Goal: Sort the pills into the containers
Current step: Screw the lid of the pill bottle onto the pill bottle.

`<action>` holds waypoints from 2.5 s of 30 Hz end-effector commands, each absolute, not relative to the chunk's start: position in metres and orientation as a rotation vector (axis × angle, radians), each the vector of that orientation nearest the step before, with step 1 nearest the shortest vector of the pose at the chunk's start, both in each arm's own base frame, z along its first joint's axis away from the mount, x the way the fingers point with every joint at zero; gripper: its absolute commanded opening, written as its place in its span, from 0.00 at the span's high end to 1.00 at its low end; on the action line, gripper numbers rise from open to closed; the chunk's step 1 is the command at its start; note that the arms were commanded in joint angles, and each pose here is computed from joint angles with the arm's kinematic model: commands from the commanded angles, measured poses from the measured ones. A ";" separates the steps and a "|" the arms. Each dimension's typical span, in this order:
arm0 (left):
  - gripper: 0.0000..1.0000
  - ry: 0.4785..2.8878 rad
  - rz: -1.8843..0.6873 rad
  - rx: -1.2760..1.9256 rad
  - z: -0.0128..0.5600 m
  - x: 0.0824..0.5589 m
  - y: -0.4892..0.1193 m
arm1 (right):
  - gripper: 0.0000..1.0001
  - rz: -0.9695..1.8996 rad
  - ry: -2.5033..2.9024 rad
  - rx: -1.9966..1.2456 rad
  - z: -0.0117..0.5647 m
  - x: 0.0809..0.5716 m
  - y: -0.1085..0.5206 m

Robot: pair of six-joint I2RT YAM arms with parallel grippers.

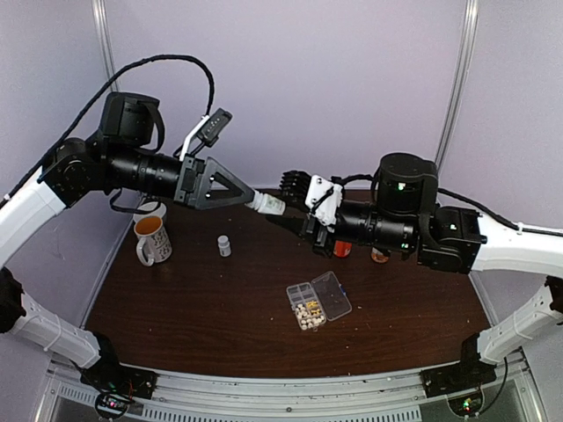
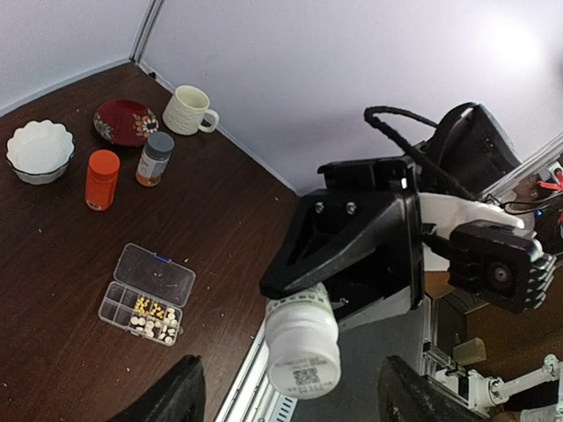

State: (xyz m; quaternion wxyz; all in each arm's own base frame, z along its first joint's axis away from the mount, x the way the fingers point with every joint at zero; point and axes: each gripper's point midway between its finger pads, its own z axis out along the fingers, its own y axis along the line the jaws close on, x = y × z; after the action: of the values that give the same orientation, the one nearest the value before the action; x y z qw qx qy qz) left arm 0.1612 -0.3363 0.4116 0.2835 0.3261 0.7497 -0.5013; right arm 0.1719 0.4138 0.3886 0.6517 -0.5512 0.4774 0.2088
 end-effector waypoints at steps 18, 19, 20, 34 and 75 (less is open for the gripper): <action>0.42 2.013 -1.379 0.867 0.417 0.166 -0.340 | 1.00 0.402 1.104 -1.234 0.396 0.182 0.421; 0.45 2.014 -1.381 0.868 0.417 0.165 -0.339 | 1.00 0.400 1.107 -1.234 0.395 0.183 0.421; 0.47 2.016 -1.380 0.869 0.417 0.165 -0.339 | 1.00 0.399 1.107 -1.232 0.396 0.183 0.421; 0.53 2.020 -1.372 0.869 0.415 0.166 -0.336 | 1.00 0.388 1.128 -1.249 0.389 0.185 0.422; 0.94 1.347 -0.934 1.590 0.384 0.141 -0.346 | 1.00 1.229 1.177 -1.346 0.423 0.128 0.428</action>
State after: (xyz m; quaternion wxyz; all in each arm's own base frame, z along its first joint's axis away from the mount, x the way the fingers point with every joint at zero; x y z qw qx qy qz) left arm 0.1360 -0.3381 0.4061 0.3905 0.5704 0.5815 -0.4289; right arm 0.1435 0.4254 0.3896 0.4826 -0.5539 0.5179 0.4382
